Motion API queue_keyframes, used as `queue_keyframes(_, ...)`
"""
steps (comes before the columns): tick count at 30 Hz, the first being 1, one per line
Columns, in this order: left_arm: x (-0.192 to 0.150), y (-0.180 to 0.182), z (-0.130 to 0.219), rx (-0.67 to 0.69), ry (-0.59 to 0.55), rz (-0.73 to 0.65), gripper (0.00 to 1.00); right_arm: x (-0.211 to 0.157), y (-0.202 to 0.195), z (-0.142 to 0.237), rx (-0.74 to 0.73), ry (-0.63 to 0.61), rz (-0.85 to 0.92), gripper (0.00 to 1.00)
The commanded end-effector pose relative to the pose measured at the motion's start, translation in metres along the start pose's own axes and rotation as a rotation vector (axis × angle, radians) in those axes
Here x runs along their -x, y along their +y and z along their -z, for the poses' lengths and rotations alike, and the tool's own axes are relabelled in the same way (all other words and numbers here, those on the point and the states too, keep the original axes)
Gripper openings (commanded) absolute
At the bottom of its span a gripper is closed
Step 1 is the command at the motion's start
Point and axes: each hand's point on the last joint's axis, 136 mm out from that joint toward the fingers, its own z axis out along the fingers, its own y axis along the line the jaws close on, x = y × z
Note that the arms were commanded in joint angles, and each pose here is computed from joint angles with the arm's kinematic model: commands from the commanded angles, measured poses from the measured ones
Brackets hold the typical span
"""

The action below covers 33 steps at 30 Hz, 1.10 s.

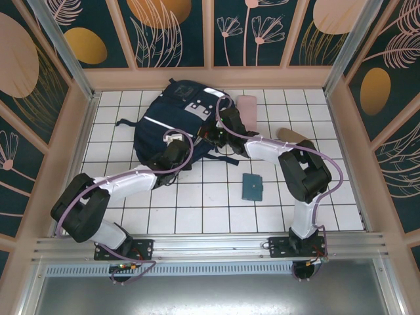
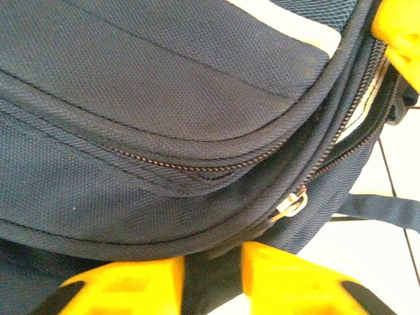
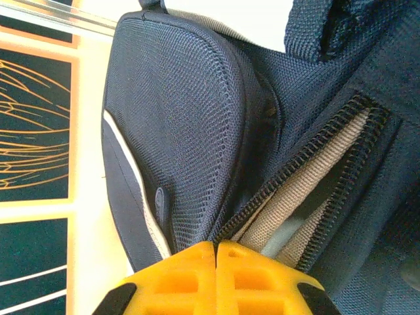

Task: Pack the student bag

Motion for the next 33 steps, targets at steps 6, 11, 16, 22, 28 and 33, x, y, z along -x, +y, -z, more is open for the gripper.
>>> queue_keyframes(6,0.014,-0.007,-0.009,0.014,-0.024,0.004,0.00,0.027,0.063,0.022,0.171,-0.085,0.072,0.00)
queue_keyframes(11,0.017,0.014,0.006,0.093,-0.053,0.033,0.00,0.030,0.053,0.024,0.151,-0.096,0.065,0.00)
queue_keyframes(16,0.009,0.041,0.021,0.174,-0.044,0.051,0.00,0.039,0.036,0.033,0.127,-0.122,0.045,0.00)
queue_keyframes(22,0.005,0.084,0.034,0.275,-0.051,0.092,0.00,0.039,0.024,0.040,0.117,-0.126,0.035,0.00)
queue_keyframes(28,0.008,0.036,0.030,-0.016,-0.020,0.072,0.00,0.037,0.026,0.038,0.132,-0.115,0.035,0.00)
queue_keyframes(33,0.007,0.001,0.025,-0.194,0.006,0.045,0.23,0.039,0.032,0.038,0.145,-0.115,0.041,0.00)
